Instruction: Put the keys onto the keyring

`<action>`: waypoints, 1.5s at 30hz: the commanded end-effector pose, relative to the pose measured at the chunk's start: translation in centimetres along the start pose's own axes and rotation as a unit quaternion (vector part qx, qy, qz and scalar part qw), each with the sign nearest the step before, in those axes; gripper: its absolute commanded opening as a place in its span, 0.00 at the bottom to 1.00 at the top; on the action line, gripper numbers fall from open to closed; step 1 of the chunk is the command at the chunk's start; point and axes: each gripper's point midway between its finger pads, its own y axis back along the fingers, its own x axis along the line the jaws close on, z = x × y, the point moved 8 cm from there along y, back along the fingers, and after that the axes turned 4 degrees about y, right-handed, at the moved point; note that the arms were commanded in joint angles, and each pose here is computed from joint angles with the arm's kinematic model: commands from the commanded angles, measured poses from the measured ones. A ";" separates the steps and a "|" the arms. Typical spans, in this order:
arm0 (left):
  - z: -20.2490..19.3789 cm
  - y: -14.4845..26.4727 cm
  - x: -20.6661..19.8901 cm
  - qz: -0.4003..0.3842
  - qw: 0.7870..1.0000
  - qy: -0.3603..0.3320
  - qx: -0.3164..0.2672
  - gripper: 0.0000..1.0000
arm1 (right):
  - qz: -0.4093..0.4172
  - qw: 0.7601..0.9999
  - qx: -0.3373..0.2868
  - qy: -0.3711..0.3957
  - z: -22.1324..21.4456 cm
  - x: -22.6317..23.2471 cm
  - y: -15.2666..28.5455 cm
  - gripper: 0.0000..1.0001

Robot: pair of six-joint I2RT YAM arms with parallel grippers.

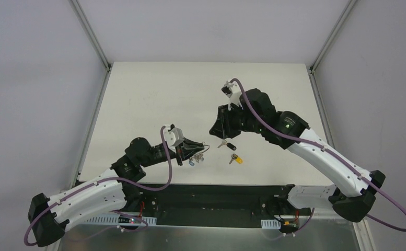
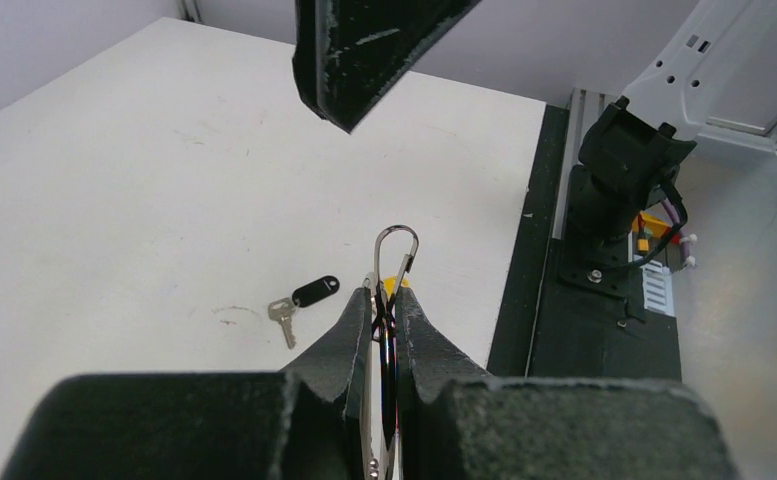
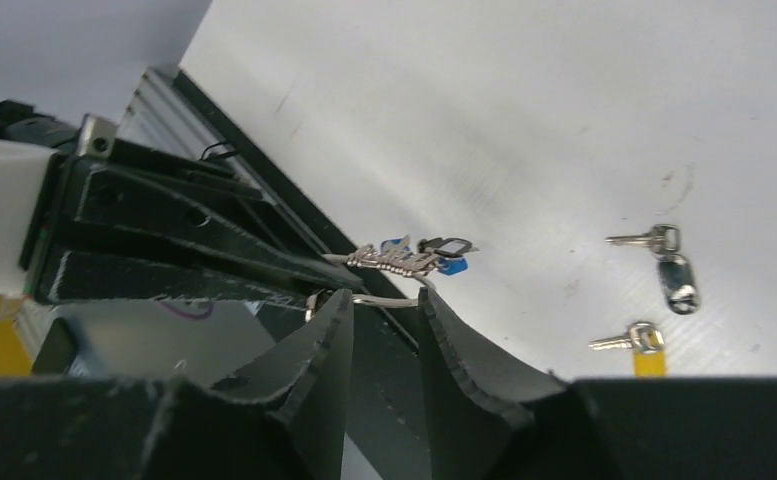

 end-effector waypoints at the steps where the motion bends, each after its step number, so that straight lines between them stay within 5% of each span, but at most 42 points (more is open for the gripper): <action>1: 1.5 0.0 -0.5 0.000 0.999 0.027 -0.030 0.00 | 0.114 0.993 0.012 -0.015 0.4 2.6 0.5 0.33; 7: 1.1 -0.1 -0.1 0.027 0.998 0.049 -0.014 0.00 | 0.153 0.986 0.052 -0.028 0.6 3.8 -0.1 0.34; 24: 1.3 0.9 0.0 0.047 0.997 0.052 -0.026 0.00 | 0.103 0.990 0.096 -0.012 0.1 3.3 -3.0 0.35; 35: 1.2 1.0 -0.1 0.044 0.997 0.050 -0.025 0.00 | 0.109 0.989 0.100 0.005 0.0 3.8 -3.0 0.20; 45: 0.9 0.8 0.0 0.042 0.998 0.051 -0.018 0.00 | 0.107 0.990 0.094 0.013 0.1 3.9 -2.8 0.19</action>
